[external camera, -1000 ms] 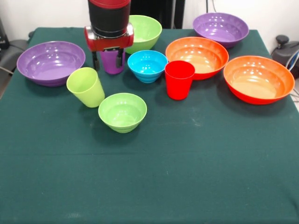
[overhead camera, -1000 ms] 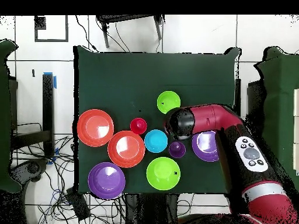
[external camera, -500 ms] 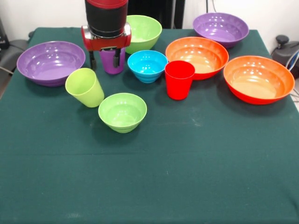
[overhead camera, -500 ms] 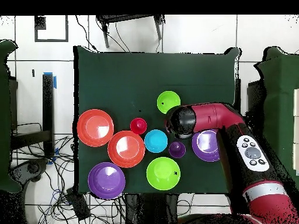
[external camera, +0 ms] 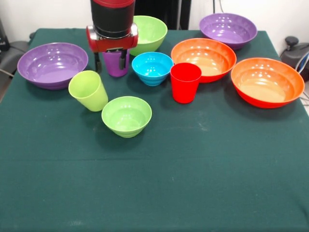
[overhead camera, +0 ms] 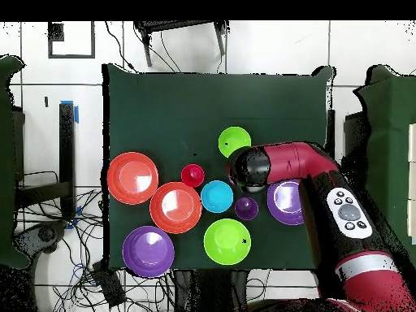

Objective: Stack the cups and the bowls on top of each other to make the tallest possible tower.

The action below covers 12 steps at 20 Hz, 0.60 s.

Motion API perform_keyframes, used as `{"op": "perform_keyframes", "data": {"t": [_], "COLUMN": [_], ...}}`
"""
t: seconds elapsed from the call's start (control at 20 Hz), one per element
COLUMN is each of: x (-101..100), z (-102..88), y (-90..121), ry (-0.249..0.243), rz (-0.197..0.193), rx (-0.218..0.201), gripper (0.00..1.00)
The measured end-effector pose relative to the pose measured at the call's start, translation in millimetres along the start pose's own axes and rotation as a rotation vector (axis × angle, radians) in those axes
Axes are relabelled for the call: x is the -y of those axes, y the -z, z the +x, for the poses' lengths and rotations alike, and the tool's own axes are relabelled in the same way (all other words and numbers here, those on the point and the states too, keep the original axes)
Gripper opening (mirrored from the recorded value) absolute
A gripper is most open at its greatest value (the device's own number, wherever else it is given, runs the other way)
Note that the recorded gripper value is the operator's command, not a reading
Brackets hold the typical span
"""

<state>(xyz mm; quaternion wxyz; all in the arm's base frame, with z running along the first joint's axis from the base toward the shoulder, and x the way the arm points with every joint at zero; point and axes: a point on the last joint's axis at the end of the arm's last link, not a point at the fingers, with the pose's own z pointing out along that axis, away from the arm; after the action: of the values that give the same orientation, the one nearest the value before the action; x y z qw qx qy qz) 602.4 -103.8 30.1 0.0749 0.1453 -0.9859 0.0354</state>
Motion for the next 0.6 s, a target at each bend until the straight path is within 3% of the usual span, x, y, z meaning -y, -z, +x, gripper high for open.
{"op": "perform_keyframes", "data": {"t": [0.6], "x": [-7], "z": [-5.7], "y": [12], "ry": [0.001], "rz": [0.001], "rx": [0.000], "gripper": [1.00]}}
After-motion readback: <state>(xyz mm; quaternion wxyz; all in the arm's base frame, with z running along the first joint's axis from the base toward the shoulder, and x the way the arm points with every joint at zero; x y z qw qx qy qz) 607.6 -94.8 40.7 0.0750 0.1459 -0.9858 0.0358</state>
